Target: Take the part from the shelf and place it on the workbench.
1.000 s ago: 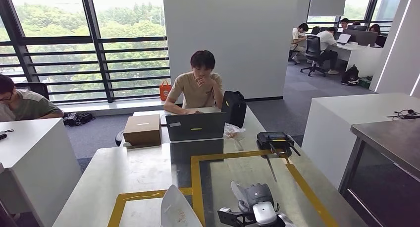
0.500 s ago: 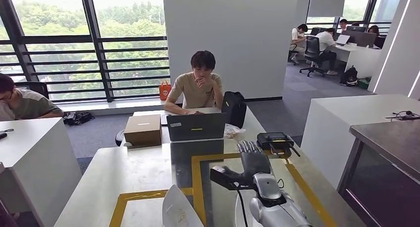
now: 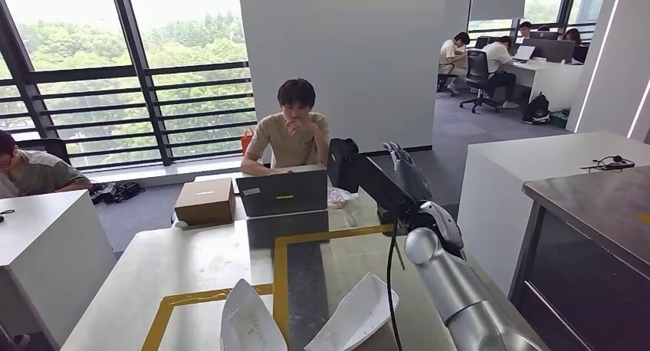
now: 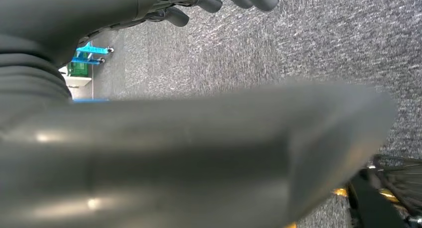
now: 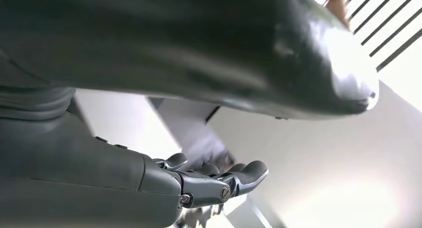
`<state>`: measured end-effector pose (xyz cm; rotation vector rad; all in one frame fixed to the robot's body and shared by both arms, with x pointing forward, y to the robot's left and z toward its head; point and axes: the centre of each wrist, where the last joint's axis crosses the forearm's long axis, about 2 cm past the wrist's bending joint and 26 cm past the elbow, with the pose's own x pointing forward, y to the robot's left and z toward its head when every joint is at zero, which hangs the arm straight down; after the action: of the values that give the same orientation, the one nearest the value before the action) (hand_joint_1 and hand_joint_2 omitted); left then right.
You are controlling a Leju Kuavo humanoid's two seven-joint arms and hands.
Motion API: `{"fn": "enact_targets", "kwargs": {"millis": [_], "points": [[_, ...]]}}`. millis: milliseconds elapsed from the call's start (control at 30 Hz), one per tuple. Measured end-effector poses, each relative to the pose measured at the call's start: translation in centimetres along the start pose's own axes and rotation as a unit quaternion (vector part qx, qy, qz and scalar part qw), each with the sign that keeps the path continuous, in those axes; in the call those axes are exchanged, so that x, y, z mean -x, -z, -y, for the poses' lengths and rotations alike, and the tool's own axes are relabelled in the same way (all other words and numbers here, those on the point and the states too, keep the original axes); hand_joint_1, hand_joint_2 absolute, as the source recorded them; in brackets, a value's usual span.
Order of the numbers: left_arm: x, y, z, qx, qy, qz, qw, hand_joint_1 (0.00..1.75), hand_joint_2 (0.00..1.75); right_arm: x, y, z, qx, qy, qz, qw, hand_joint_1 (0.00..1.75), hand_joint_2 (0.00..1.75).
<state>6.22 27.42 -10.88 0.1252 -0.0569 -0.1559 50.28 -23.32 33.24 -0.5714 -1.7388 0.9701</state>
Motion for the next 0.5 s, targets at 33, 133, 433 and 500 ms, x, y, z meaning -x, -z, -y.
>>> {"fn": "enact_targets", "kwargs": {"millis": [33, 133, 433, 500], "points": [[-0.1, 0.0, -0.1, -0.001, 0.001, 0.001, 1.0, 0.0, 0.0, -0.4, 0.1, 0.5, -0.01, 0.038, 0.011, 0.999, 0.0, 0.0], [-0.3, 0.0, -0.2, -0.003, 0.002, 0.003, 1.0, 0.0, 0.0, -1.2, 0.0, 1.4, -0.02, 0.108, 0.04, 0.993, 0.0, 0.0], [-0.4, 0.0, -0.7, -0.007, -0.003, 0.014, 1.0, 0.0, 0.0, -1.7, -3.6, 4.9, 0.058, 0.162, 0.143, 0.975, 0.0, 0.87], [-0.2, 0.1, -0.7, -0.007, -0.003, 0.013, 1.0, 0.0, 0.0, -1.5, -4.6, 5.6, 0.08, 0.154, 0.154, 0.973, 0.0, 0.0]]}}
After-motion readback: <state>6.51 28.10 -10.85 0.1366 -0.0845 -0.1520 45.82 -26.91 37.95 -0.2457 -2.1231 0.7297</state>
